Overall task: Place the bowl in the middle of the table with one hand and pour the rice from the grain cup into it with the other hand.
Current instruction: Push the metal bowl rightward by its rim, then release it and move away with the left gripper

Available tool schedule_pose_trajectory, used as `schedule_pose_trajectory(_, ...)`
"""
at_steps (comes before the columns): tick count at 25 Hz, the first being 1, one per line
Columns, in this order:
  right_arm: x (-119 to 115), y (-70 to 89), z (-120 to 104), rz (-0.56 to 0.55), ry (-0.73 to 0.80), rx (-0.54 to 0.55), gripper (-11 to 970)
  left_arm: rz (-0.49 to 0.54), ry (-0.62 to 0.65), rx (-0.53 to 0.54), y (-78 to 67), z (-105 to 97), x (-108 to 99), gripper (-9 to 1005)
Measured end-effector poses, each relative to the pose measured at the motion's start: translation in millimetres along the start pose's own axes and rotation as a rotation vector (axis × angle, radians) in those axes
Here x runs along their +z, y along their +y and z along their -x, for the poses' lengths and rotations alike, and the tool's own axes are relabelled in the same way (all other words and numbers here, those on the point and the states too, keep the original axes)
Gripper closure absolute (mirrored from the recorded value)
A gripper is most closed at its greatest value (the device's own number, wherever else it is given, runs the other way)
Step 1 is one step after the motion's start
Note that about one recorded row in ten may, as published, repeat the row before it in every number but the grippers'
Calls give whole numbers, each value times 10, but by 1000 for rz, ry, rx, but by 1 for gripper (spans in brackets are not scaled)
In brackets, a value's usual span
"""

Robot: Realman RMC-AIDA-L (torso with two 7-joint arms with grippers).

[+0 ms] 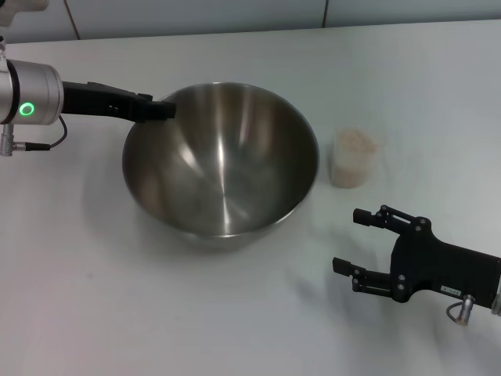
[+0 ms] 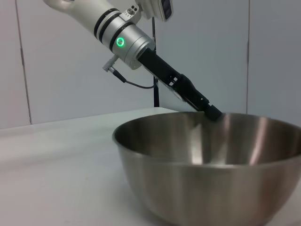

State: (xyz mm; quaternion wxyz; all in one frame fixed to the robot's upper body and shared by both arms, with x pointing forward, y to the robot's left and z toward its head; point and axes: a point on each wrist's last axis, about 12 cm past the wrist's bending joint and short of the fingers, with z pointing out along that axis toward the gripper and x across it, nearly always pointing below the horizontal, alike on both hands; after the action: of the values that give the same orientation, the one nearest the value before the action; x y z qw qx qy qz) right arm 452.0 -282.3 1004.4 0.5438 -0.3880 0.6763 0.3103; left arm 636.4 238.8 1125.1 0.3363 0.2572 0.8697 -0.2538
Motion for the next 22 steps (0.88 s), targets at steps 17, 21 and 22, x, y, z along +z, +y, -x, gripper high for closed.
schedule_pose_trajectory(17,8,1,3,2,-2,1,142,6,-6,-6,10,-1,-3,165)
schedule_pose_trajectory(21,10,0,4,2,-2,1,142,7,-5,-10,17,-19,-8,125)
schedule_pose_trajectory(22,10,0,4,2,-2,1,142,7,-5,-10,17,-19,-8,125)
